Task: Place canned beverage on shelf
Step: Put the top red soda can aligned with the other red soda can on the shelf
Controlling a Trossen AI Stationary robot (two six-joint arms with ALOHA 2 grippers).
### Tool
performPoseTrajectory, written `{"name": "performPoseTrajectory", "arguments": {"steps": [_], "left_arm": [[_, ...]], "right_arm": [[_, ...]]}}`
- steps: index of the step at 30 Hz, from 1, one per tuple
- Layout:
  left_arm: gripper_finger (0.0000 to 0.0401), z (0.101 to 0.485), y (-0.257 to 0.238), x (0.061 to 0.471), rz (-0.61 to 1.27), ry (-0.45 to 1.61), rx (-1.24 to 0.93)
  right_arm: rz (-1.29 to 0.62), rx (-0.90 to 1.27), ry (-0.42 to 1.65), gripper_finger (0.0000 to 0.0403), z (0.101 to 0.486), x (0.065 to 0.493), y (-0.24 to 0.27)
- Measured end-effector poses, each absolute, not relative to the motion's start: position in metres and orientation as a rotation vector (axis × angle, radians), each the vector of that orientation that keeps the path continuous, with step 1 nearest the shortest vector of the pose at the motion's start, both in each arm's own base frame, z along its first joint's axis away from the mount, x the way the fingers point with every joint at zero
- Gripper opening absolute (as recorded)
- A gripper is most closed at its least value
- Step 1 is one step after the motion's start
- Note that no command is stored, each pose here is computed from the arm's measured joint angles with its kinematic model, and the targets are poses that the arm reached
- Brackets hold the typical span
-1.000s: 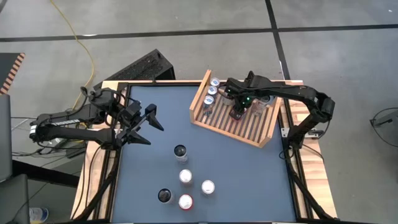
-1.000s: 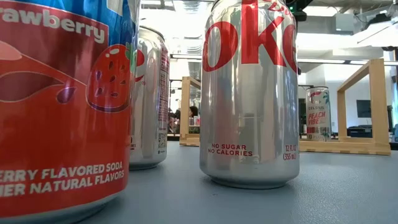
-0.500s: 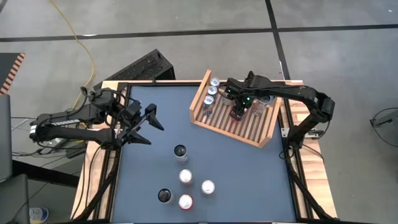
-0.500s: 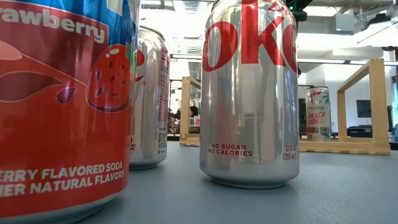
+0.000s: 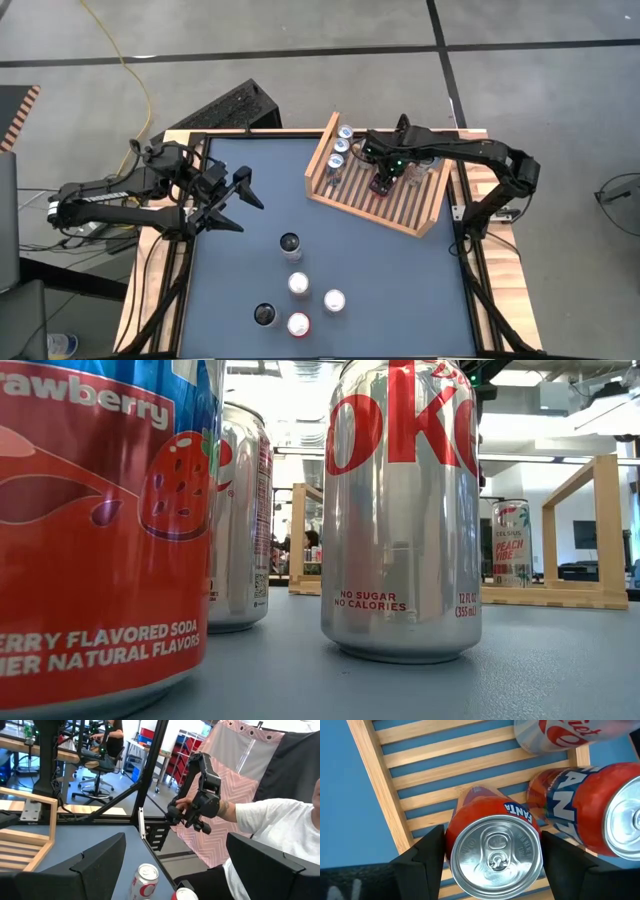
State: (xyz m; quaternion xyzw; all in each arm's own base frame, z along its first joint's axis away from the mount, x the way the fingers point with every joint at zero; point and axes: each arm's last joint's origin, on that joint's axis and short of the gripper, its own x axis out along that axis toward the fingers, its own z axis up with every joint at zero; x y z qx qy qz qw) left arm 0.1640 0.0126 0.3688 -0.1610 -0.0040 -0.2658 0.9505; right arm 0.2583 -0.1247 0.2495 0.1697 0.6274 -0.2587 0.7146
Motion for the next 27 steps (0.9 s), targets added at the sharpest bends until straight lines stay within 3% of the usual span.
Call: {"name": "performPoseTrajectory", "arguments": {"steps": [27], "left_arm": [[0.0334,0.3688,0.0132,0.1644,-0.516,-0.015,-0.323]], "right_arm": [[-0.587,0.39,1.383,0.0261,0.2478,0.2589,-0.1257]]}}
